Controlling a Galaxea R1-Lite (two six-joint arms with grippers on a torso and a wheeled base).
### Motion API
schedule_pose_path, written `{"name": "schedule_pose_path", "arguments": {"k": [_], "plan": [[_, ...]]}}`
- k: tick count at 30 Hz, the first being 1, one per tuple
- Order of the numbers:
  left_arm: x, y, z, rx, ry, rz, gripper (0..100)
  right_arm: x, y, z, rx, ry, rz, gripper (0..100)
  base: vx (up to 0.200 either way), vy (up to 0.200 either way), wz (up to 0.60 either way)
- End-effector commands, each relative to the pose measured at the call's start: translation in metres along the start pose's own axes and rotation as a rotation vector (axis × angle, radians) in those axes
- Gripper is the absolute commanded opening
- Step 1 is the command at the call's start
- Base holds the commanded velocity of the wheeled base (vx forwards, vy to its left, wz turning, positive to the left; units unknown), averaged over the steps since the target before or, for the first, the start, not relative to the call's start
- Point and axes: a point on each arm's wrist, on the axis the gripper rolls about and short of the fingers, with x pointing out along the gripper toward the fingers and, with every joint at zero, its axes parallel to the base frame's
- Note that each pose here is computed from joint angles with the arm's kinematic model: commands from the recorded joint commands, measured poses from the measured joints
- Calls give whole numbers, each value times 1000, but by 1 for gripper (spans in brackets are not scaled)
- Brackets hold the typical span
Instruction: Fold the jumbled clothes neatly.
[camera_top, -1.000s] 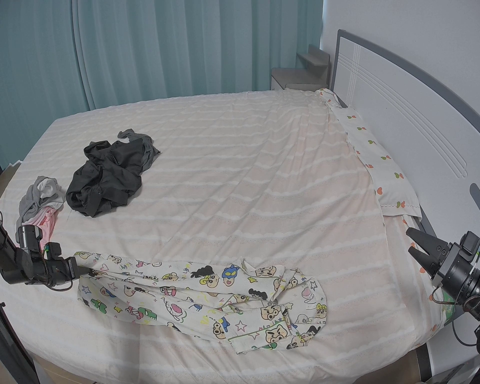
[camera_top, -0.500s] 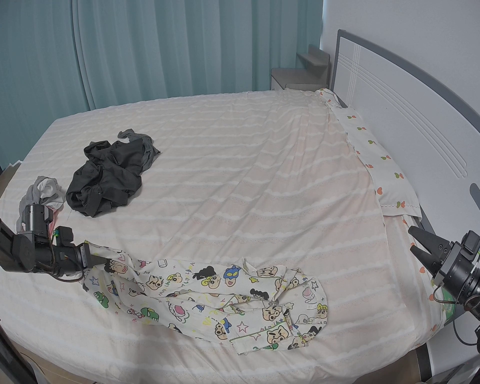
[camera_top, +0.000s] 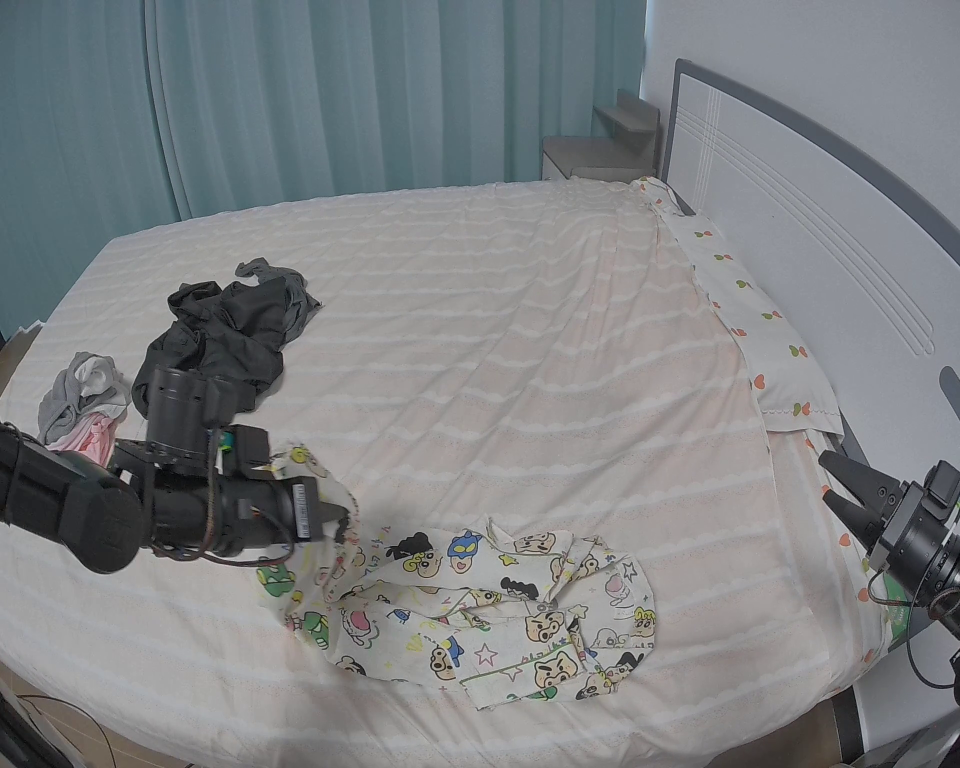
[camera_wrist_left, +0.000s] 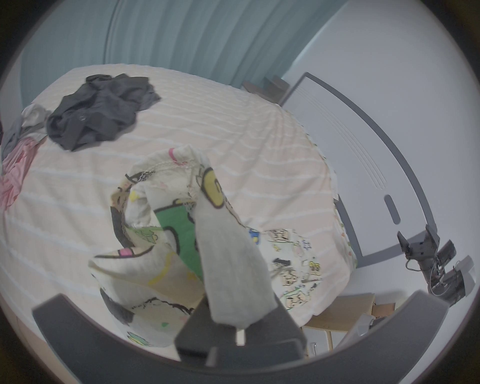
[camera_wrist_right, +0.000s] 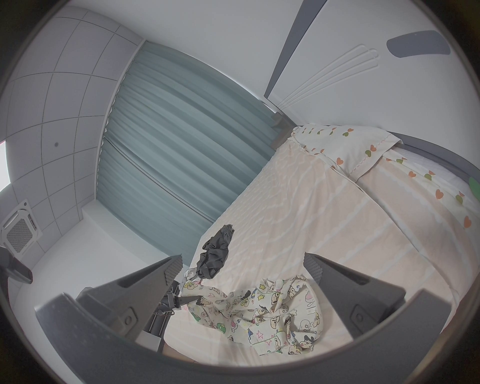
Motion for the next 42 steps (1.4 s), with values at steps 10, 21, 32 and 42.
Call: {"name": "schedule_pose_path", "arguments": {"k": [10, 21, 32, 42], "plan": [[82, -107, -44, 55, -39, -109, 0, -2, -2, -3, 6, 11, -12, 100, 0, 0, 0], [99, -142, -54, -55, -124, -290, 0, -3, -2, -2, 3, 8, -9, 100, 0, 0, 0], [100, -146, -56, -97, -117, -360, 100, -2, -2, -2, 1, 8, -9, 100, 0, 0, 0], [102, -148, -54, -100, -153, -377, 100, -2, -2, -3, 2, 12, -11, 100, 0, 0, 0]]}}
